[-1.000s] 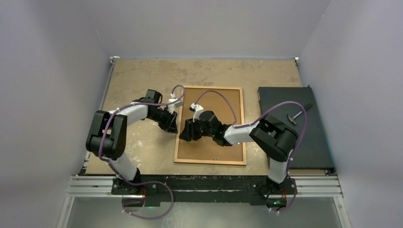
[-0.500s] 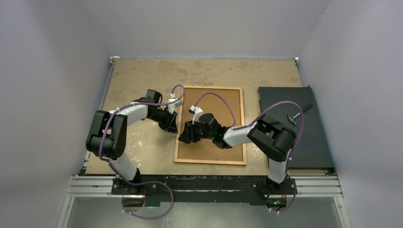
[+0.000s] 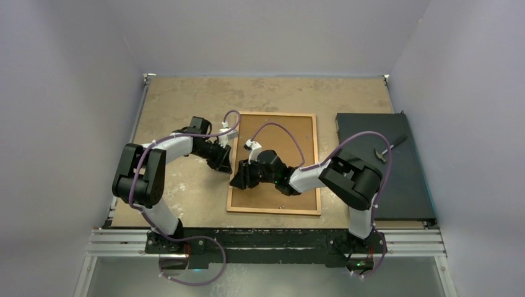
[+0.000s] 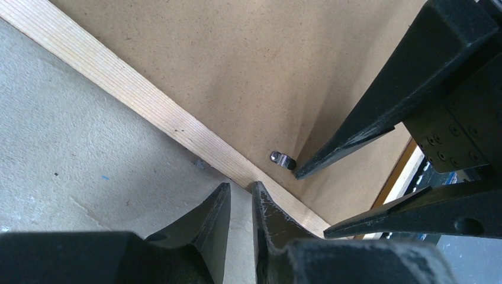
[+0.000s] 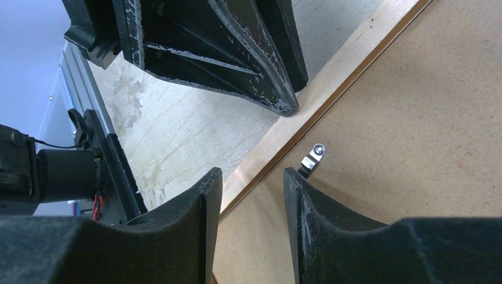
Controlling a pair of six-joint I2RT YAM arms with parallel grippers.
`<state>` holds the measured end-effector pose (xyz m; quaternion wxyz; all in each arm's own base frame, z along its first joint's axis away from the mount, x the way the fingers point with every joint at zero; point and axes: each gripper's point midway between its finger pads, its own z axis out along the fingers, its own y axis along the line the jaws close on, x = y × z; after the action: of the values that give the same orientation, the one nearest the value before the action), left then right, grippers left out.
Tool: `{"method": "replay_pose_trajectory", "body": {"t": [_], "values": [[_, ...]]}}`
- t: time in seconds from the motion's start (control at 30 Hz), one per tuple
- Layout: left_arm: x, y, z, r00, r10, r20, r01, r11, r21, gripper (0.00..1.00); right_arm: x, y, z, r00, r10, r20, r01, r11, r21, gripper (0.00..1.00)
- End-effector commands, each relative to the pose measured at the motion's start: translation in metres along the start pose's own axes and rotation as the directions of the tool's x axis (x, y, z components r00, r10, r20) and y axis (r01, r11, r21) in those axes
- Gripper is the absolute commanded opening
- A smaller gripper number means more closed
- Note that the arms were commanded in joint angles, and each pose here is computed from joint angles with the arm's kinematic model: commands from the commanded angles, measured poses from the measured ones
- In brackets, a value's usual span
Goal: Put the photo into the frame
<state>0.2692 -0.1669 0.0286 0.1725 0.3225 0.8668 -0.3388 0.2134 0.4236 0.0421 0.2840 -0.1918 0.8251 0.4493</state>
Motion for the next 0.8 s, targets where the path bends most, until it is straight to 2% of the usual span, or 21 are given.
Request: {"method": "replay_pose_trajectory", "body": {"t": [0.0, 0.23, 0.77], "values": [[-0.002, 0.012, 0.005, 0.999, 0.053, -0.005, -0.053, 0.997, -0.048, 0.17, -0.001, 0.01, -0.004, 1.0, 0.008, -0.003, -0.008, 1.0, -0.029, 0.46], [-0.005, 0.012, 0.001, 0.998, 0.063, 0.002, -0.063, 0.996, -0.068, 0.18, -0.008, 0.011, -0.033, 0.999, 0.012, 0.033, -0.013, 1.0, 0.008, 0.59], [0.002, 0.021, 0.008, 0.999, 0.04, -0.021, -0.041, 0.996, -0.083, 0.17, -0.011, -0.003, -0.009, 1.0, 0.0, 0.031, -0.002, 0.999, 0.04, 0.6]]}}
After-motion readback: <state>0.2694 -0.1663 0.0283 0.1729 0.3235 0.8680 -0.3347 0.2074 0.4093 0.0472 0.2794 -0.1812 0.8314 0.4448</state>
